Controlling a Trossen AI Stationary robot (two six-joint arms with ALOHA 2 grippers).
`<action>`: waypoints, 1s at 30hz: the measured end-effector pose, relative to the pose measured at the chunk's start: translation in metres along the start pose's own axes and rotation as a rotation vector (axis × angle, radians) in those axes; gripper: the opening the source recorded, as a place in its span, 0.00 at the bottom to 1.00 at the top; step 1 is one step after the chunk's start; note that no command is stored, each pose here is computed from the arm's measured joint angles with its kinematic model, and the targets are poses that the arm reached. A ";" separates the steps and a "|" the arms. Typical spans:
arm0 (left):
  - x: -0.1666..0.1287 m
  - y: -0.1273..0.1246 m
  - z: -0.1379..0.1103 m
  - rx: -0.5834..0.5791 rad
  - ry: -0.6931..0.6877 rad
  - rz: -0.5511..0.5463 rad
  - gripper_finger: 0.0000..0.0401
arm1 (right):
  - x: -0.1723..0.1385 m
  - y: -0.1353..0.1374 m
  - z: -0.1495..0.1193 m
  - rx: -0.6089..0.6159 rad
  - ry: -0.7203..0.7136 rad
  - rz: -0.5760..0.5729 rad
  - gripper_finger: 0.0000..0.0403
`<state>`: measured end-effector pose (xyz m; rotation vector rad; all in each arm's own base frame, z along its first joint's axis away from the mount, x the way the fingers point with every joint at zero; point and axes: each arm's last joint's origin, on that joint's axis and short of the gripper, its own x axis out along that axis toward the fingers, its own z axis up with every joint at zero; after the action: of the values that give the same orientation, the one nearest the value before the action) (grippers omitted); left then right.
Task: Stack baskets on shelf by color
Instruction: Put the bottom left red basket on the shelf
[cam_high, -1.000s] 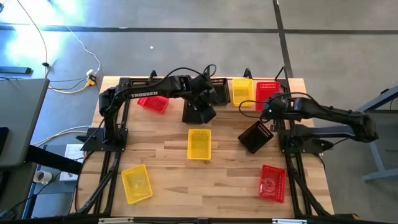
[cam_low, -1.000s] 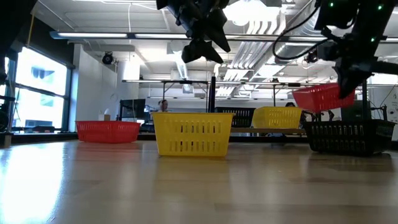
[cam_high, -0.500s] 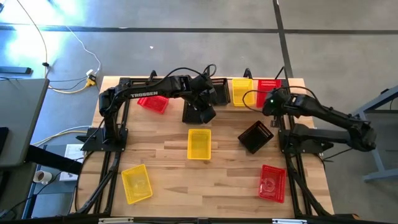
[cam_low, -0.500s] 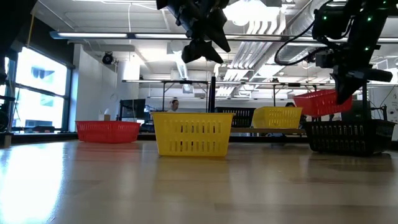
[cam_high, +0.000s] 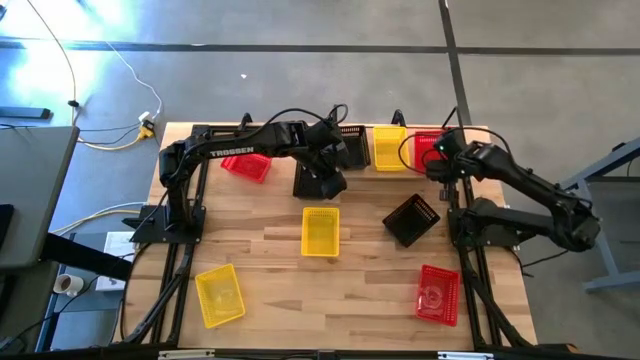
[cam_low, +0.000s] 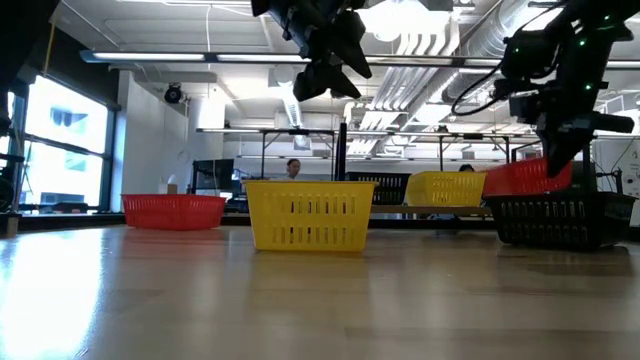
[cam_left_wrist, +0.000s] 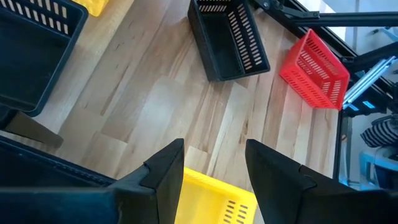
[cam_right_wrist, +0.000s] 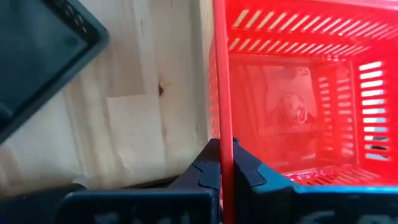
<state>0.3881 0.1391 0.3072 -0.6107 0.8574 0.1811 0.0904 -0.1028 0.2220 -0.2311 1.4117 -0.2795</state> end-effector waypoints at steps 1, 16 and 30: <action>0.000 0.000 0.000 0.000 0.000 0.000 0.40 | 0.002 -0.002 0.000 0.007 0.010 -0.002 0.00; 0.000 0.000 0.000 0.000 0.000 0.000 0.40 | 0.010 -0.013 0.001 -0.040 0.021 -0.019 0.00; 0.000 0.000 0.000 -0.016 0.000 0.000 0.40 | 0.010 -0.013 0.001 -0.040 0.044 -0.036 0.00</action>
<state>0.3881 0.1391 0.3071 -0.6256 0.8568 0.1877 0.0915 -0.1187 0.2169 -0.2848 1.4582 -0.2875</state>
